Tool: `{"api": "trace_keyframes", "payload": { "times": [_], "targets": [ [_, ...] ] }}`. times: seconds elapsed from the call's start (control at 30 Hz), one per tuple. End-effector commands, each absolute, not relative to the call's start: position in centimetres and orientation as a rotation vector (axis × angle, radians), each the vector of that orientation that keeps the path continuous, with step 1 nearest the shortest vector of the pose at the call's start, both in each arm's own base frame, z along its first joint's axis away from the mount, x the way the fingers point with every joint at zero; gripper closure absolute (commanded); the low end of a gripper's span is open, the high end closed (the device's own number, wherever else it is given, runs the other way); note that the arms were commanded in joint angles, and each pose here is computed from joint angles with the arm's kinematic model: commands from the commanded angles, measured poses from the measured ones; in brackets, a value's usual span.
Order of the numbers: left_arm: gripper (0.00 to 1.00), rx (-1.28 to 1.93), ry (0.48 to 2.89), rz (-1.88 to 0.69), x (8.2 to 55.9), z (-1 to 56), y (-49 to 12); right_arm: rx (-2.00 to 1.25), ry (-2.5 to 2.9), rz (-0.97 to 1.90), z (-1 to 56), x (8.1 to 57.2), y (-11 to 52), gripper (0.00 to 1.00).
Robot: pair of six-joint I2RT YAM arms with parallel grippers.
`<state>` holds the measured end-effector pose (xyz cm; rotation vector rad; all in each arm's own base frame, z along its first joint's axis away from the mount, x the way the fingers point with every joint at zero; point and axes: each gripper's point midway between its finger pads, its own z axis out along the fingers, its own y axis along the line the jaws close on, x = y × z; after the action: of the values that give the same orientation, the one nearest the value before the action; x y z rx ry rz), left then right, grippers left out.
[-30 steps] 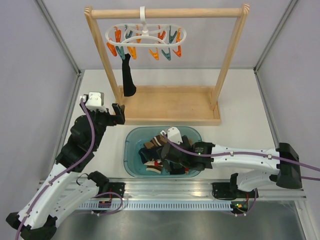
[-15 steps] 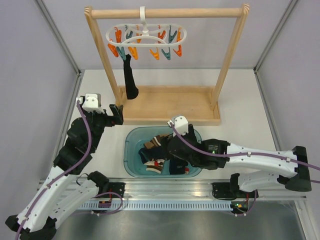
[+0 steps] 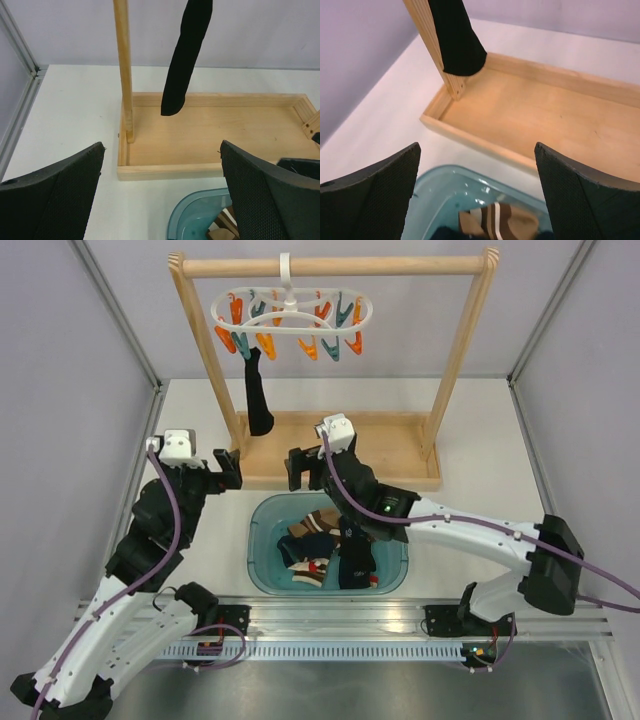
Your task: Remove the socks clipped to the hanger
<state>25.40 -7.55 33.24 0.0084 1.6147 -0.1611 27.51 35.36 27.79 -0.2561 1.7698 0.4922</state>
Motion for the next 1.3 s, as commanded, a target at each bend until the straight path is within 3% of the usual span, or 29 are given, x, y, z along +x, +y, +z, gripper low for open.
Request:
{"api": "trace_keyframes", "payload": {
  "times": [0.0,0.23,0.73,0.8,0.83,0.9,1.03,1.1,1.2,1.23,1.27],
  "targets": [
    [0.0,-0.066,1.58,-0.076,25.7,33.9,-5.7,-0.236,1.524,0.665,33.7,29.8,39.4,0.02],
    [0.0,-0.109,1.6,-0.048,26.2,33.5,-4.8,-0.29,1.452,0.707,32.3,34.4,44.7,0.02],
    [0.0,-0.125,1.613,-0.055,26.8,33.2,-4.1,-0.247,1.393,0.646,29.9,42.8,48.3,0.09],
    [0.0,-0.122,1.616,-0.056,26.9,33.1,-4.1,-0.243,1.395,0.644,29.6,43.6,48.8,0.15],
    [0.0,-0.123,1.616,-0.055,26.9,33.1,-4.1,-0.245,1.396,0.645,29.5,43.7,49.0,0.25],
    [0.0,-0.124,1.617,-0.056,27.0,33.1,-4.0,-0.242,1.394,0.65,29.4,43.9,49.3,0.33],
    [0.0,-0.13,1.617,-0.054,27.0,33.1,-3.9,-0.241,1.399,0.654,28.9,43.8,49.4,0.6],
    [0.0,-0.131,1.62,-0.053,27.1,33.0,-3.8,-0.235,1.398,0.657,28.9,43.7,49.1,0.6],
    [0.0,-0.123,1.624,-0.063,27.2,32.9,-4.1,-0.227,1.395,0.655,28.8,43.4,48.6,0.78],
    [0.0,-0.117,1.624,-0.069,27.2,32.9,-4.2,-0.229,1.394,0.652,28.7,43.3,48.4,0.89],
    [0.0,-0.111,1.628,-0.073,27.2,32.9,-4.3,-0.231,1.401,0.641,28.3,43.3,48.2,0.92]
  ]
}}
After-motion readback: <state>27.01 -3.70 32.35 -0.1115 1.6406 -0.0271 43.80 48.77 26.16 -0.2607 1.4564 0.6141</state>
